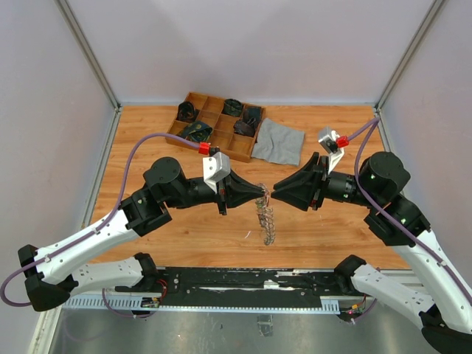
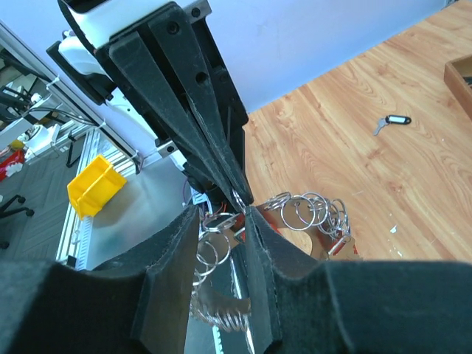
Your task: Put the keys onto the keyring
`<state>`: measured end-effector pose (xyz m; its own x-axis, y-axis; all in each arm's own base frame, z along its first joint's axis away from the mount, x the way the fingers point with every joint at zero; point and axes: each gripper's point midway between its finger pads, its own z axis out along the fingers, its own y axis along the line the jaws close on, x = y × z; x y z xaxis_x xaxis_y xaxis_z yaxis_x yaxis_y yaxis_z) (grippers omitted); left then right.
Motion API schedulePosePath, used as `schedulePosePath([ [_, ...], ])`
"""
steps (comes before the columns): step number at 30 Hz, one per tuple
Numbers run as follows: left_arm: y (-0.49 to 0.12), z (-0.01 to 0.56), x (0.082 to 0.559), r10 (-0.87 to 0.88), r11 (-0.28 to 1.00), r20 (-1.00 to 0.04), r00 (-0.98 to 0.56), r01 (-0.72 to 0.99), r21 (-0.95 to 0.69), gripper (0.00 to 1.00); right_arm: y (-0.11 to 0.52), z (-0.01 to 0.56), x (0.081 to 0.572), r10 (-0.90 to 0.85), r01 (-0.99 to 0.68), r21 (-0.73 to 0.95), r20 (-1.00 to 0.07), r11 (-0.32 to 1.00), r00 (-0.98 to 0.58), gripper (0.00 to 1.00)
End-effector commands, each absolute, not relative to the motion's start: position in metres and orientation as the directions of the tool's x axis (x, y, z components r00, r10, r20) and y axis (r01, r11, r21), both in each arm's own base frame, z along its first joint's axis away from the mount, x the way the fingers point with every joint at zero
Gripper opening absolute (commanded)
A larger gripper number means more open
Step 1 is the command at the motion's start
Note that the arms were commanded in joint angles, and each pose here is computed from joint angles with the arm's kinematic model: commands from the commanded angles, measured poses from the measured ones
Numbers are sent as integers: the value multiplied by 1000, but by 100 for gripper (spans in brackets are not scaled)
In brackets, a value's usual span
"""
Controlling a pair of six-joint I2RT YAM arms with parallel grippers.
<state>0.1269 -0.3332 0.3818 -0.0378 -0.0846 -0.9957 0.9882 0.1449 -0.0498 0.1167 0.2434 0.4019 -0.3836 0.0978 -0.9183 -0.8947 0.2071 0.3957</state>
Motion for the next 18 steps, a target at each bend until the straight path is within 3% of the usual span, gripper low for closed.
schedulePosePath([
  [1,-328,417,119,-182,127,-983,14,992,-9,0,240,398,115,79,-895,397,-918,206,-389,33],
  [12,-328,419,117,-188,115,-982,14,993,-8,1,244,386,119,50,-890,408,-912,204,-407,33],
  [18,-327,419,118,-192,124,-981,16,992,-8,0,244,382,117,38,-891,409,-911,197,-410,24],
])
